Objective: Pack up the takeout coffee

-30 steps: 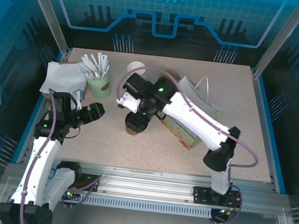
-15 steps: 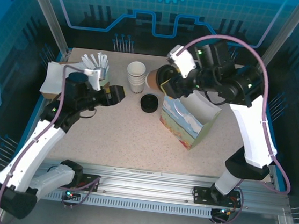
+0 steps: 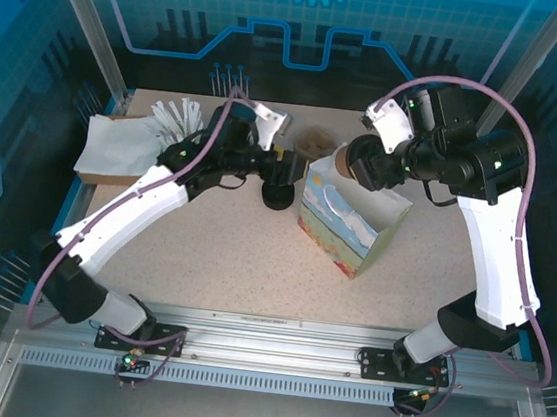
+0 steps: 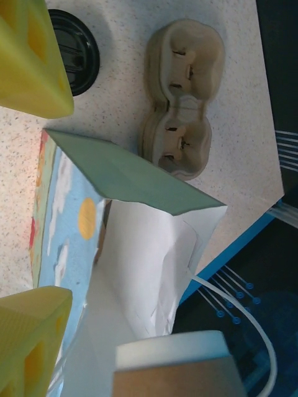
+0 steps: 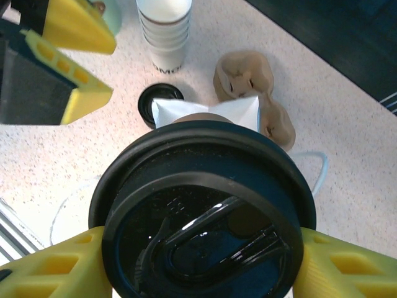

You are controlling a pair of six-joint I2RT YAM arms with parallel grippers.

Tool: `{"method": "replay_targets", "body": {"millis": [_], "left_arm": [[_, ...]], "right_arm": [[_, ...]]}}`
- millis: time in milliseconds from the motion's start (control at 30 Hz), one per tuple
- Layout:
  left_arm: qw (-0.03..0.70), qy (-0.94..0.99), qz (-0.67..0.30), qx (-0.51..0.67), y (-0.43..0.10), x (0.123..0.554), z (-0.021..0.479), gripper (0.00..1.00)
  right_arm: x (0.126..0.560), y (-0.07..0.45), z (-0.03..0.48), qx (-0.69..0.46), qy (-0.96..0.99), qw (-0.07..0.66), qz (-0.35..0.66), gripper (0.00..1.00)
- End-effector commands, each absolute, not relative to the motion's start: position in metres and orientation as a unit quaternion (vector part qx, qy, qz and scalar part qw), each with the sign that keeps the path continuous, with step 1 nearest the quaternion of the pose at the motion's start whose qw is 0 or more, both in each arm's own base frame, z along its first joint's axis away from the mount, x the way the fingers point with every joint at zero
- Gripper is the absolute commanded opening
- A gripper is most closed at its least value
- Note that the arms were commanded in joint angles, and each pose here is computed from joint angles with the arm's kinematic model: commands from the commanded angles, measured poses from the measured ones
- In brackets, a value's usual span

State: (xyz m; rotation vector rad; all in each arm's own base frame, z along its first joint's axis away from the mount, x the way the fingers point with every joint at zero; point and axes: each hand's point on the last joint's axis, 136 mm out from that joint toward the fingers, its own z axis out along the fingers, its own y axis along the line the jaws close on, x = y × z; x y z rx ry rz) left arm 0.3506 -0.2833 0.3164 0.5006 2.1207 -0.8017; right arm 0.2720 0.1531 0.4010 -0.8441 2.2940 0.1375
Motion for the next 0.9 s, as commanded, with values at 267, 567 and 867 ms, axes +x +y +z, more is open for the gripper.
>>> {"method": "replay_targets", "body": {"millis": [267,567,867], "left_arm": [[0.357,0.826,-0.313,0.305,-0.333,0.374,0.300,0.63],[0.337,0.827,-0.313,0.322,-0.355,0.397,0.286,0.51],[0.339,0.824,-0.311,0.330,-0.359,0.402,0.286,0.38]], "right_arm": [[0.265,0.126,0.362,-0.311,0.911,0.270,0.001,0.41],[0.264,0.117,0.341,-0.304,0.924,0.234,-0.008,0.41],[0.265,0.120,0.321,-0.315,0.930,0.192,-0.008,0.40]]}}
